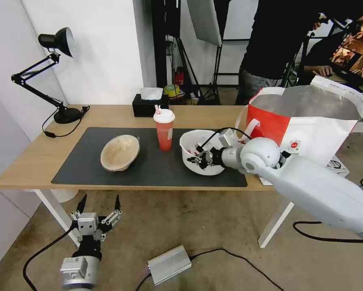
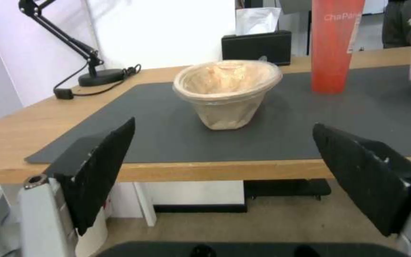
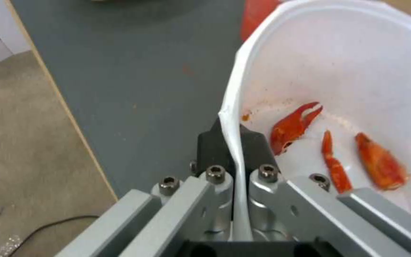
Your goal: Pick up the trash from the table and place it into the takeout bag.
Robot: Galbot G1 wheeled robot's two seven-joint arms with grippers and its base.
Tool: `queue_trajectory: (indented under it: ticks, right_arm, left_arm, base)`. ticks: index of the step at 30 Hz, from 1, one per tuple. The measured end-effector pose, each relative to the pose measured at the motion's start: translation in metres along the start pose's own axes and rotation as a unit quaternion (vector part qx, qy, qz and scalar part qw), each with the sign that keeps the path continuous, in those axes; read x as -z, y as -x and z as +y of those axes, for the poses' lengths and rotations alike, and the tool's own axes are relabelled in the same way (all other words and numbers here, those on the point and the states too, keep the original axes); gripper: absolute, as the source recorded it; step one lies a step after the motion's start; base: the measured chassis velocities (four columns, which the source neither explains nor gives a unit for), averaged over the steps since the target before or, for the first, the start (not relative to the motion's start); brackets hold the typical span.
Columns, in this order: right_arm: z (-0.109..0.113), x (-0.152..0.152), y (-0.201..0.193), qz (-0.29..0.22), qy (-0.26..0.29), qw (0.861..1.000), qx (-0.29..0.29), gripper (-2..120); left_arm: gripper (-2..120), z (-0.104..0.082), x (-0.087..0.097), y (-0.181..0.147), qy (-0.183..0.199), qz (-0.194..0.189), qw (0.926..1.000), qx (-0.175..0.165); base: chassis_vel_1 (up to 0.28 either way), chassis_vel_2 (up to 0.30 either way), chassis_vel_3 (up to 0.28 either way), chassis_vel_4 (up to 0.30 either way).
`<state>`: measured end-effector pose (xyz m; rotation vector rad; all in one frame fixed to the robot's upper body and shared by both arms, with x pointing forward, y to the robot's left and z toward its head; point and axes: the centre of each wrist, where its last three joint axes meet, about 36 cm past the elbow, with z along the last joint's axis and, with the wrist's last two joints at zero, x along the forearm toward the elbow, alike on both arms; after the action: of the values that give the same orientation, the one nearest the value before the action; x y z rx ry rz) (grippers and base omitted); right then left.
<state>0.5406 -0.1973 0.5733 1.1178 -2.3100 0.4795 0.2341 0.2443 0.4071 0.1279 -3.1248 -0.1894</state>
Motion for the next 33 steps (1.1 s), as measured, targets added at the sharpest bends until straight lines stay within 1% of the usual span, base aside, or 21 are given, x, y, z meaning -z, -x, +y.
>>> queue_trajectory:
  ticks: [8, 16, 27, 33]
  right_arm:
    - [0.005, 0.012, -0.017, -0.011, -0.022, 1.0, 0.001, 0]
    - [0.015, 0.032, -0.032, -0.03, -0.051, 0.998, 0.004, 0]
    - [0.019, 0.05, -0.039, -0.047, -0.072, 0.996, 0.005, 0]
    - [0.021, 0.071, -0.045, -0.059, -0.099, 0.993, 0.005, 0]
  left_arm:
    - [100, -0.002, 0.0, 0.0, -0.002, 0.0, 1.0, -0.001]
    - [100, -0.002, 0.001, 0.0, -0.002, -0.002, 1.0, -0.001]
    - [100, -0.002, 0.001, 0.0, -0.002, -0.002, 1.0, 0.0]
    - [100, -0.002, 0.001, 0.001, -0.003, -0.004, 1.0, 0.001]
  base:
    - [0.0, 0.0, 0.0, 0.0]
    - [0.0, 0.0, 0.0, 0.0]
    - [0.0, 0.0, 0.0, 0.0]
    - [0.0, 0.0, 0.0, 0.0]
